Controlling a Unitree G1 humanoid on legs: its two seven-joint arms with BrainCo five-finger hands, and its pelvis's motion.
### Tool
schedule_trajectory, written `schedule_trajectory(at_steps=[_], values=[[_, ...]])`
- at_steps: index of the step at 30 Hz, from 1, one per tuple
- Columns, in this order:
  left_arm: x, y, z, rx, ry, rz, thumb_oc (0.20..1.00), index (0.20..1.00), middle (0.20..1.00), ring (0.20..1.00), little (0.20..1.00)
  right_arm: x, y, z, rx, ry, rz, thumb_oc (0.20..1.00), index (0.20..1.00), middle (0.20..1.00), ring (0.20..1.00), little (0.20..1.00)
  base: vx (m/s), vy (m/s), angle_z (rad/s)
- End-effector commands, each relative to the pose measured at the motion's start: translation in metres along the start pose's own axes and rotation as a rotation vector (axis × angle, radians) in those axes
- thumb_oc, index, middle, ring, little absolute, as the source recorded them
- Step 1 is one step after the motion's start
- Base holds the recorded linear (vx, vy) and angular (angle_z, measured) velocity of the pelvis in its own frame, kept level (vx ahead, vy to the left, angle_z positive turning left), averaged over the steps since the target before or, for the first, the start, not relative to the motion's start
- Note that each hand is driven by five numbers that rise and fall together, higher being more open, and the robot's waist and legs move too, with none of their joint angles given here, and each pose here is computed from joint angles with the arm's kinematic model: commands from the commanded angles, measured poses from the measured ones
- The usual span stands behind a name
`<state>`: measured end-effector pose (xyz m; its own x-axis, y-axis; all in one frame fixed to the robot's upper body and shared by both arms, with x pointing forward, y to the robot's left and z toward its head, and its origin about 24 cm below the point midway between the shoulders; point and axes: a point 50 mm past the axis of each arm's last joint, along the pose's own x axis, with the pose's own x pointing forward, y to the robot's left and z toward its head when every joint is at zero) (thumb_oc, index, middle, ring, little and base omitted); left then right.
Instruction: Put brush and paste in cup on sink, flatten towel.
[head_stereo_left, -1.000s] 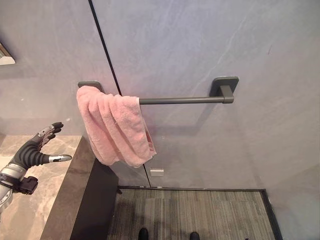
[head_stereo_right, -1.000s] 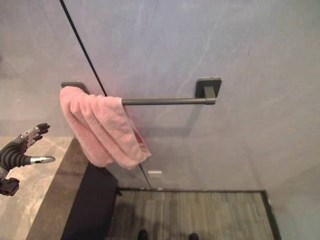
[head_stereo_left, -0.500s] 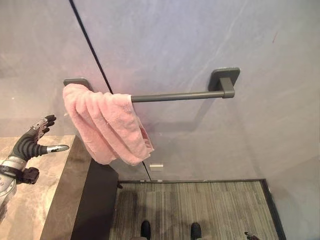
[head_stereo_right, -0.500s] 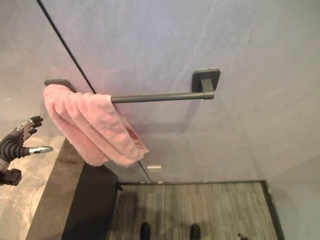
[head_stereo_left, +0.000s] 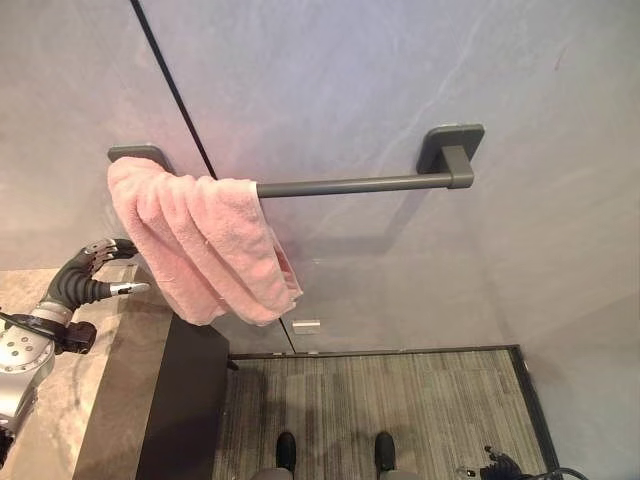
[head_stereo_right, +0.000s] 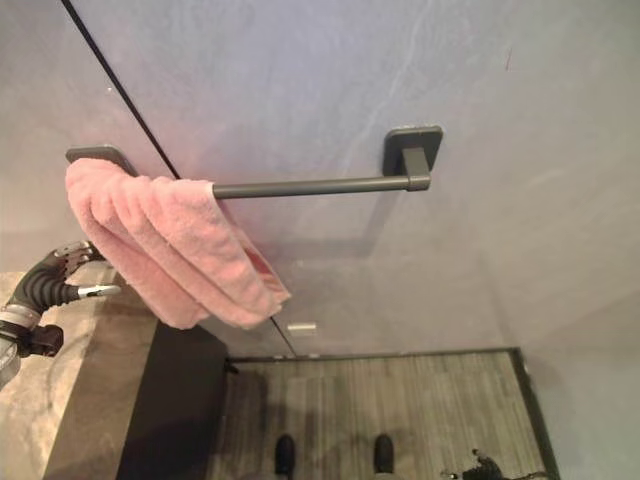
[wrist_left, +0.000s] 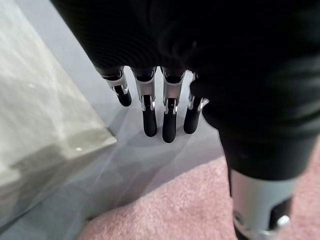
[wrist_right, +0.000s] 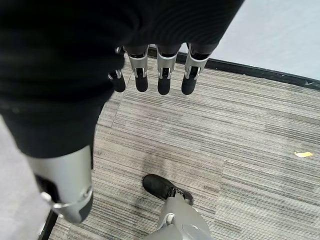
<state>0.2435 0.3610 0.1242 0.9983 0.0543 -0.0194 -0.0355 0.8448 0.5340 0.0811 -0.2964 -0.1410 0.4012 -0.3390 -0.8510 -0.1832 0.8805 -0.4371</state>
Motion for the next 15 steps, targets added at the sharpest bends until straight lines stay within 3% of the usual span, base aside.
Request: schedule_trajectory(at_steps=[1,15], values=[[0.020,0.002,0.043,-0.036,-0.197,0.008,1.000,1.000,1.000,1.000,1.000,0.001,0.001,0.005,-0.057,-0.020,0.001,1.000,1.000,1.000,1.000,1.000,0.03,-0.011,-0.04],[0.023,-0.014,0.042,-0.163,-0.237,0.020,1.000,1.000,1.000,1.000,1.000,-0.002,0.004,-0.009,-0.069,0.036,0.008,1.000,1.000,1.000,1.000,1.000,0.01,-0.003,-0.03]])
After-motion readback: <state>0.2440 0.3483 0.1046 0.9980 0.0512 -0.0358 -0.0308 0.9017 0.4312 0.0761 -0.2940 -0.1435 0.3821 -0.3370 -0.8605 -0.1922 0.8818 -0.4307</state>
